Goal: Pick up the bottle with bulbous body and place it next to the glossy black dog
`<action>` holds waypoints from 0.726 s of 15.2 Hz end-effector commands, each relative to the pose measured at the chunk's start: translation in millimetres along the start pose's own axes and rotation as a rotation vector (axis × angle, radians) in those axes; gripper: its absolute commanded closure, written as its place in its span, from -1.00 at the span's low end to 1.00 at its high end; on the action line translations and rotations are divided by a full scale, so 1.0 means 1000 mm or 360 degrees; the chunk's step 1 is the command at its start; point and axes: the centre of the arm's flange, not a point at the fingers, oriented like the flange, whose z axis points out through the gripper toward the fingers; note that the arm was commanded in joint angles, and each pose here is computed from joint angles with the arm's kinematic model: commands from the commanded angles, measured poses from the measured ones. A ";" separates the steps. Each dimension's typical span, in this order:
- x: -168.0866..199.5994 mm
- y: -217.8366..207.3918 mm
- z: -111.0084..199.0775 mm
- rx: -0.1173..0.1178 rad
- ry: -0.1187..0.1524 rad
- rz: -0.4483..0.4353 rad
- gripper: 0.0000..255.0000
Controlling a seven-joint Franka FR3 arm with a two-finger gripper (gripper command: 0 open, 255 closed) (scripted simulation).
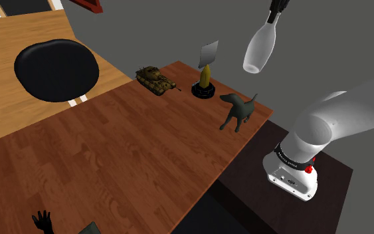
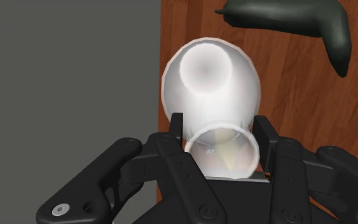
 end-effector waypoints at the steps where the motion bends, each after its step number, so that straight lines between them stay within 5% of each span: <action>1: 0.000 0.000 0.010 0.0000 0.0001 0.0000 1.00; 11: -0.002 0.000 0.063 0.0000 0.0001 0.0000 1.00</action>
